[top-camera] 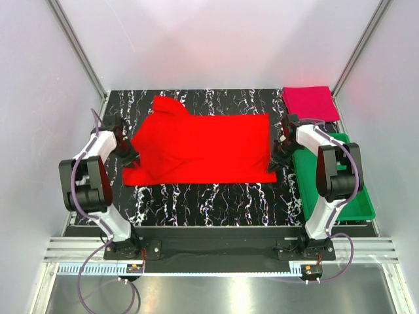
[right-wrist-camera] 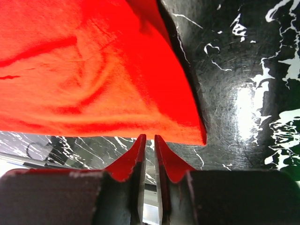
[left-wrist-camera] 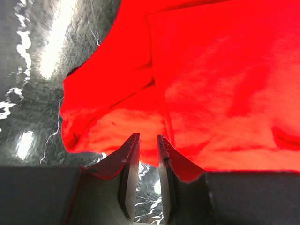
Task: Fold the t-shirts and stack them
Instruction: Fold the tshirt
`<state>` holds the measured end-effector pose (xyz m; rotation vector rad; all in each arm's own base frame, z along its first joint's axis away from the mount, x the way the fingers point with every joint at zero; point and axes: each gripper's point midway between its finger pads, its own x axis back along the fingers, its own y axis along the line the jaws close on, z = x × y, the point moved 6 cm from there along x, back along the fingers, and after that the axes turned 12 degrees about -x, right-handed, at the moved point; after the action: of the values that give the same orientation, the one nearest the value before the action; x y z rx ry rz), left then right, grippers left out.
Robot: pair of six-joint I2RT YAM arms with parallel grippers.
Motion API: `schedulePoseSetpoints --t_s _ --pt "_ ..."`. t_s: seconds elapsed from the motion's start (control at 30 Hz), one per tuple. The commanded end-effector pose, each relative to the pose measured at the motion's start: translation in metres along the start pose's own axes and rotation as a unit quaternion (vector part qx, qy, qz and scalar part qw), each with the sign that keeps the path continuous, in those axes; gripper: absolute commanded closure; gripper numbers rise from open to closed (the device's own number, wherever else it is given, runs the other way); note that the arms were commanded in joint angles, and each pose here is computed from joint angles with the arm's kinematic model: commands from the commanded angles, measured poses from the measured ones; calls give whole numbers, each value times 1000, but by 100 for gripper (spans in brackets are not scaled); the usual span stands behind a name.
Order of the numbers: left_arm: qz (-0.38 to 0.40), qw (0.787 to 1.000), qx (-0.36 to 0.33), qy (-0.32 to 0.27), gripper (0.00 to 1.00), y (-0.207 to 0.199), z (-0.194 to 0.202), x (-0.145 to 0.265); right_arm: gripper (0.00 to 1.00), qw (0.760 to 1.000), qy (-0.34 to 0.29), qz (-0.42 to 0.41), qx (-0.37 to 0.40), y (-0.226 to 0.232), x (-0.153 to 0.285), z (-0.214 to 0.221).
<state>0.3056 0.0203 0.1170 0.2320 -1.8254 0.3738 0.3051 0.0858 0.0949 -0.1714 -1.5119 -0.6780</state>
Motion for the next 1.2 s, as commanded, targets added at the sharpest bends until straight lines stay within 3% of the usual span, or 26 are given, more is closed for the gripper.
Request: schedulePoseSetpoints --t_s 0.0,0.2,0.43,0.67,0.83,1.17 --pt "-5 1000 2 21 74 5 1 -16 82 1000 1 28 6 -15 -8 5" --pt "-30 999 24 33 75 24 18 -20 91 997 8 80 2 -49 -20 27" --pt "-19 999 24 9 76 22 21 -3 94 998 -19 57 -6 -40 -10 24" --pt "27 999 1 -44 75 7 -2 23 92 998 -57 7 13 -2 15 -6" --pt "50 998 9 -28 75 1 -12 7 85 998 -60 17 14 13 3 -35" --pt "32 999 26 6 78 6 -7 -19 85 996 -62 55 13 16 -19 -64"
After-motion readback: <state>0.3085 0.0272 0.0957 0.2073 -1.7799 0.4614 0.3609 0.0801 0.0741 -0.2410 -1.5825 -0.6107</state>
